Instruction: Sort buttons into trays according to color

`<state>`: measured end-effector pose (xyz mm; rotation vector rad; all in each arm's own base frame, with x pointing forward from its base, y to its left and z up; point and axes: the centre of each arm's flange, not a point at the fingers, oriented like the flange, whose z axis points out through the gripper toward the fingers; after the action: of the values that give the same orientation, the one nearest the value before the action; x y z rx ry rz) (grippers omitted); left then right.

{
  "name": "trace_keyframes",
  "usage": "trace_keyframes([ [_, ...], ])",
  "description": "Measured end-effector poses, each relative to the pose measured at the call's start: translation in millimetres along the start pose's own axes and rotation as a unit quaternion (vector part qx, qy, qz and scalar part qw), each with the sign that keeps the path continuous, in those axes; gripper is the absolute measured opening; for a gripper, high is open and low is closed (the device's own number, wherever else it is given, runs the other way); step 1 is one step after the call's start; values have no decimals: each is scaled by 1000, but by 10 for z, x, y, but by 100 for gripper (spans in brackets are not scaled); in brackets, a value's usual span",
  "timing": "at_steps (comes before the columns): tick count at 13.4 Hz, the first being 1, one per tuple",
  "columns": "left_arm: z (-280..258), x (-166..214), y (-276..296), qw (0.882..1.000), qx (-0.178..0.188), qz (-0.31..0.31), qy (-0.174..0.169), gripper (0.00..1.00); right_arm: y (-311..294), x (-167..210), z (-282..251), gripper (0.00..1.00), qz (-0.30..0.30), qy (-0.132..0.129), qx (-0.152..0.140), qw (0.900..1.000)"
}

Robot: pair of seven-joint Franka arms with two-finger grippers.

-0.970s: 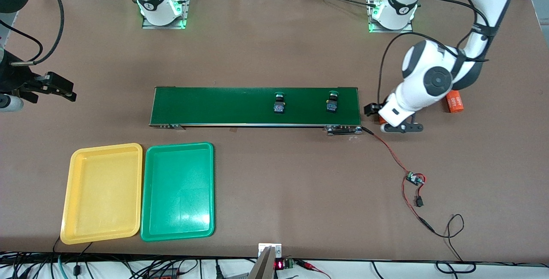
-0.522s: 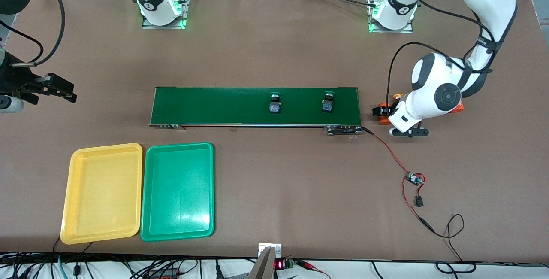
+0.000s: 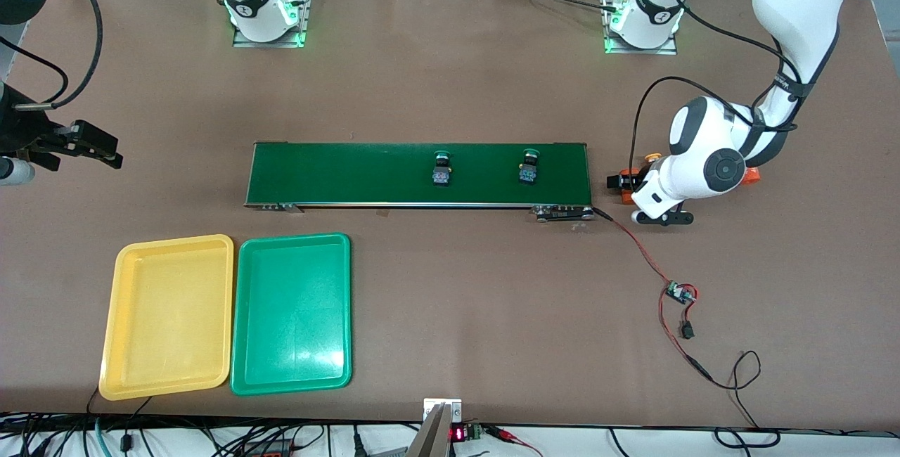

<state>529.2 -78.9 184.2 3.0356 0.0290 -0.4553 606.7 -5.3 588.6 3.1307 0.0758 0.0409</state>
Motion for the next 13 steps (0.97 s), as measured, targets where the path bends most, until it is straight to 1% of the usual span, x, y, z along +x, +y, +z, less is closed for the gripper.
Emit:
trace_keyframes([
  [1,37,4,-22,1000,2,1,-3,100,9,-1,1,100,1,0,0,1000],
  [2,75,7,-41,1000,2,0,-6,96,17,-1,2,100,1,0,0,1000],
  [3,105,9,-53,1000,1,0,-9,96,21,-2,4,100,2,-1,0,1000],
  [5,138,9,-60,1000,0,-1,-12,78,29,-2,5,100,3,-1,0,1000],
  [6,141,9,-60,1000,0,-1,-12,65,31,-2,6,100,3,-1,0,1000],
  [7,136,12,-59,1000,0,-1,-12,56,31,-2,6,100,3,-1,0,1000],
  [8,123,22,-58,1000,0,-1,-10,49,31,-2,6,100,3,-1,0,1000],
  [10,47,63,-55,1000,-1,-1,-1,49,32,-2,7,100,3,-1,0,1000],
  [13,-336,125,30,999,6,14,33,49,34,-3,8,100,3,-1,0,1000],
])
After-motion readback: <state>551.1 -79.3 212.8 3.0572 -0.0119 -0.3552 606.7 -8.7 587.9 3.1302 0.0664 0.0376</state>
